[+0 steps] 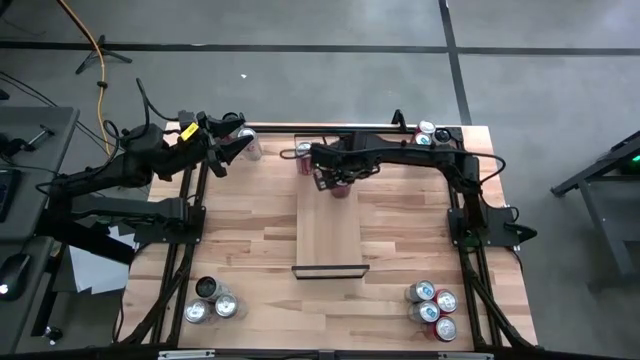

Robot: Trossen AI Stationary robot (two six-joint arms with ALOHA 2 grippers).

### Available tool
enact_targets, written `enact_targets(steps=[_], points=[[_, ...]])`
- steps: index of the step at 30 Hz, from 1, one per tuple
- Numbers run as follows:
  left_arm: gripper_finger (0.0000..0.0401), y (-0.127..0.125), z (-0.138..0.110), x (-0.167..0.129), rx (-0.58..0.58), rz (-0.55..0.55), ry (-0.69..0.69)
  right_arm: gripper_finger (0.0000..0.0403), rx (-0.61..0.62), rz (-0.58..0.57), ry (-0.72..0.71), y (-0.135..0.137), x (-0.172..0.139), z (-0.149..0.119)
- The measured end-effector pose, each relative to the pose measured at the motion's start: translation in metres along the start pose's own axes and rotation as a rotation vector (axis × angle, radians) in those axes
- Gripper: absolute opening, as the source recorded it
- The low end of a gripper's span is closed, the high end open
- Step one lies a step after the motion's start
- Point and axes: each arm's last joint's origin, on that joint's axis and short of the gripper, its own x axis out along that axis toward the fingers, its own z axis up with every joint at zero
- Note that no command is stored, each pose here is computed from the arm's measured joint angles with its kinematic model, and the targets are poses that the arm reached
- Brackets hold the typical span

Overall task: Place canned beverage on shelf
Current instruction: Put the red soda can on the shelf aligned with the other red soda can

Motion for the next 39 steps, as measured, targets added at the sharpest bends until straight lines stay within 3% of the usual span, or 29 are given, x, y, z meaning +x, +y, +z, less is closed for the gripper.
enact_targets(steps=[4, 7, 33, 39], points=[[0.027, 0.0, 0.0, 0.0, 0.0, 0.0, 0.0, 0.0283, 0.146, 0.033, -0.076, 0.002, 0.001, 0.009], [0.027, 0.0, 0.0, 0.0, 0.0, 0.0, 0.0, 0.0283, 0.186, 0.058, -0.086, 0.003, 0.001, 0.013], [0.027, 0.001, -0.003, 0.0, 0.009, 0.005, 0.029, 0.0298, 0.16, 0.046, -0.03, 0.0, 0.002, 0.011], [0.027, 0.001, -0.003, 0.0, 0.009, 0.006, 0.029, 0.0299, 0.087, 0.037, -0.038, -0.004, 0.003, 0.018]])
